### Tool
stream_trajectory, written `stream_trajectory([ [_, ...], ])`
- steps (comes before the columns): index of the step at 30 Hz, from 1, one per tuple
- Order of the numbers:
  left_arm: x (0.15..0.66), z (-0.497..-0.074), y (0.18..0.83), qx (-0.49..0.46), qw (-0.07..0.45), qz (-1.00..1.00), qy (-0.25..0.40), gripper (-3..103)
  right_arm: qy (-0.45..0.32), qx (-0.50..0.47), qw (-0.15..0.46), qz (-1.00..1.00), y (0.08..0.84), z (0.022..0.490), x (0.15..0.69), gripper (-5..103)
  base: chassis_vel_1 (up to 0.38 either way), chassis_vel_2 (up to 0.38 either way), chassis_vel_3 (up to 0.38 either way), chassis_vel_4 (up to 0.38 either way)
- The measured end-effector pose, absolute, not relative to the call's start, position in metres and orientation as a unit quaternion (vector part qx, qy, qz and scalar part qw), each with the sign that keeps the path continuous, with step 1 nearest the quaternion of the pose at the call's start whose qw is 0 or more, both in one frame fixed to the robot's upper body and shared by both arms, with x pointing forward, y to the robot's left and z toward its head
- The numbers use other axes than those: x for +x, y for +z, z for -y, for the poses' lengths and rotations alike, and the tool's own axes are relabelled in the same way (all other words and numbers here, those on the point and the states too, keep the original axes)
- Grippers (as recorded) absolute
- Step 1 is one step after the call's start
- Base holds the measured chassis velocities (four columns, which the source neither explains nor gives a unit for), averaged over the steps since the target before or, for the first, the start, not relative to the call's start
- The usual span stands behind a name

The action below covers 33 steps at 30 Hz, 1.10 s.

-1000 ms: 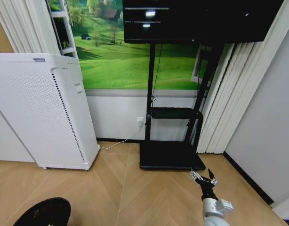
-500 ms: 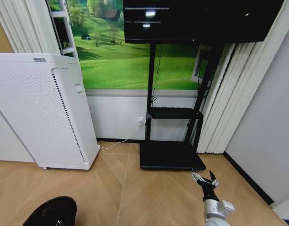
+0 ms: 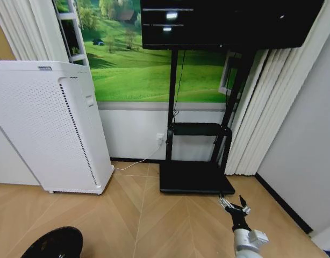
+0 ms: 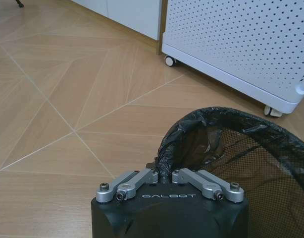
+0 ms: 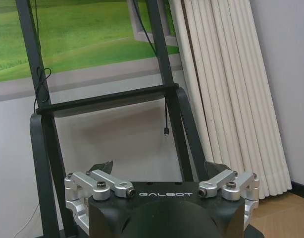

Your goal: Pick up the trash bin and place the garbage on the floor into it.

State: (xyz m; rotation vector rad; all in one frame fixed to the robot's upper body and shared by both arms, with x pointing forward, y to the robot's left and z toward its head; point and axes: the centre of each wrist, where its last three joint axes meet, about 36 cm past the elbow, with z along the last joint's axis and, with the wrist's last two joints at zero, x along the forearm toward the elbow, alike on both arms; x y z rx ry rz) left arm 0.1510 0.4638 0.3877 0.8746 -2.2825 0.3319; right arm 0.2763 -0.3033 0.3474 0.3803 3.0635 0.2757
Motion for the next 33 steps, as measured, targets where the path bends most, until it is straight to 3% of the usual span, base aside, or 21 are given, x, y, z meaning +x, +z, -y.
stream_trajectory([
  [2,0.151,-0.463,0.386,0.336,0.333,0.872,0.127,5,0.089,0.123,0.021,-0.988,0.347,0.303,0.276,100,0.0,0.0,0.0,0.0],
  [9,0.149,-0.466,0.386,0.342,0.339,0.867,0.128,27,0.085,0.127,0.02,-0.988,0.344,0.307,0.277,100,0.0,0.0,0.0,0.0],
  [12,0.147,-0.469,0.389,0.348,0.351,0.86,0.125,43,0.064,0.127,0.022,-0.99,0.341,0.31,0.281,100,0.0,0.0,0.0,0.0],
  [14,0.146,-0.469,0.389,0.349,0.354,0.859,0.125,43,0.061,0.126,0.023,-0.99,0.34,0.31,0.282,100,0.0,0.0,0.0,0.0],
  [15,0.144,-0.469,0.389,0.352,0.358,0.856,0.126,54,0.057,0.127,0.024,-0.99,0.339,0.309,0.283,100,0.0,0.0,0.0,0.0],
  [19,0.14,-0.469,0.388,0.358,0.358,0.853,0.125,65,0.056,0.129,0.023,-0.99,0.337,0.308,0.284,100,0.0,0.0,0.0,0.0],
  [22,0.136,-0.47,0.392,0.364,0.345,0.857,0.121,81,0.056,0.13,0.02,-0.99,0.336,0.308,0.283,100,0.0,0.0,0.0,0.0],
  [23,0.136,-0.47,0.392,0.364,0.345,0.857,0.121,81,0.056,0.13,0.02,-0.99,0.336,0.308,0.283,100,0.0,0.0,0.0,0.0],
  [25,0.135,-0.464,0.403,0.345,0.335,0.869,0.117,92,0.055,0.13,0.019,-0.99,0.335,0.308,0.281,100,0.0,0.0,0.0,0.0],
  [28,0.136,-0.453,0.414,0.314,0.326,0.884,0.113,98,0.055,0.129,0.02,-0.99,0.337,0.308,0.28,100,0.0,0.0,0.0,0.0],
  [33,0.143,-0.437,0.435,0.258,0.292,0.917,0.087,100,0.047,0.123,0.021,-0.991,0.339,0.308,0.277,100,0.0,0.0,0.0,0.0],
])
